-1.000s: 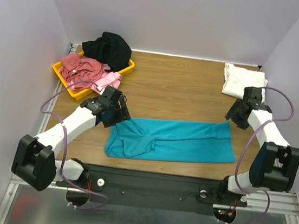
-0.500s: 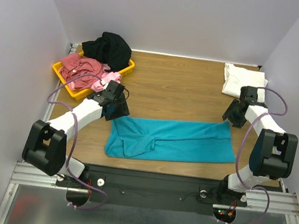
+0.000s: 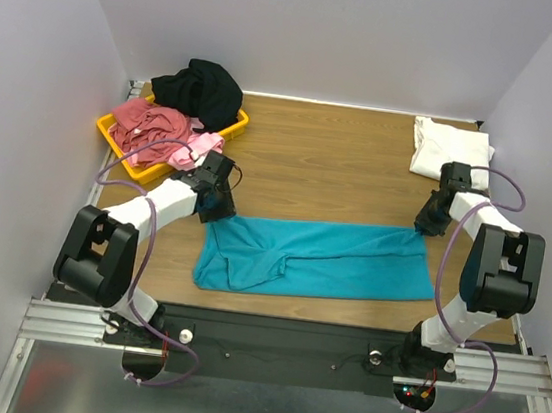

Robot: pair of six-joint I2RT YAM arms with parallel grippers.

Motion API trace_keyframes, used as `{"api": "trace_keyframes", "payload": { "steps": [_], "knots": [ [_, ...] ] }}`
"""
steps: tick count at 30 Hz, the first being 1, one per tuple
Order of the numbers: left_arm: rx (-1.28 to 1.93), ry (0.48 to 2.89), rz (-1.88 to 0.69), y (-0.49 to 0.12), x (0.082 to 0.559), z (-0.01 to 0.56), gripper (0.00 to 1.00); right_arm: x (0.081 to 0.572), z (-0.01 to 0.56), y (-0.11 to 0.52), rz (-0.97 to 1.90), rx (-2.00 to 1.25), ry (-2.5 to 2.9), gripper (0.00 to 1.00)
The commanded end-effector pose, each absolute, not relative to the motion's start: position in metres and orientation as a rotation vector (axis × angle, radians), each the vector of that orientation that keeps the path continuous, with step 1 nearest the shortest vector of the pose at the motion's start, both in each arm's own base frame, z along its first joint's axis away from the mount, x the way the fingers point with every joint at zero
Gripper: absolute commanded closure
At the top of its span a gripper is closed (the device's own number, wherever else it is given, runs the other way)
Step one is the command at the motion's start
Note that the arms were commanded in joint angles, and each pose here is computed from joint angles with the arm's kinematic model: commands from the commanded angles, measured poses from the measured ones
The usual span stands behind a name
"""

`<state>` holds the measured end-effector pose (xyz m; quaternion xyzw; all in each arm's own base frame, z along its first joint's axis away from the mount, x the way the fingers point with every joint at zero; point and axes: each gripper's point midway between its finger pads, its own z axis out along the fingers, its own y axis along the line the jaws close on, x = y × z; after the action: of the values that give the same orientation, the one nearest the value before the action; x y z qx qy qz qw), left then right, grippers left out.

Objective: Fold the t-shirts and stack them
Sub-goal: Fold the tshirt

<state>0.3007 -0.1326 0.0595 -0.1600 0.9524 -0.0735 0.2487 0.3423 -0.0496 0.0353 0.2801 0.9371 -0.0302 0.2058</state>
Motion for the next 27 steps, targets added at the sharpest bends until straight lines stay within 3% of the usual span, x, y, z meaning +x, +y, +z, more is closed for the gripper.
{"api": "trace_keyframes", "payload": {
  "steps": [1,5,9,15,24,27],
  "knots": [
    [-0.428,2.579,-0.157,-0.124,0.305,0.054,0.52,0.360,0.051,-0.059,-0.092,0.801,2.521,0.83],
    [-0.428,2.592,-0.147,-0.123,0.305,0.043,0.71,0.356,0.047,-0.062,-0.109,0.818,2.526,0.89],
    [-0.421,2.613,-0.125,-0.122,0.307,0.034,0.80,0.354,0.046,-0.069,-0.139,0.837,2.523,0.93],
    [-0.421,2.628,-0.085,-0.117,0.310,0.025,0.81,0.346,0.040,-0.080,-0.179,0.892,2.525,0.90],
    [-0.412,2.651,-0.084,-0.118,0.311,0.014,0.84,0.336,0.038,-0.093,-0.239,0.926,2.524,0.67],
    [-0.416,2.645,-0.087,-0.118,0.314,0.015,0.84,0.334,0.036,-0.094,-0.238,0.933,2.531,0.50]
  ]
}}
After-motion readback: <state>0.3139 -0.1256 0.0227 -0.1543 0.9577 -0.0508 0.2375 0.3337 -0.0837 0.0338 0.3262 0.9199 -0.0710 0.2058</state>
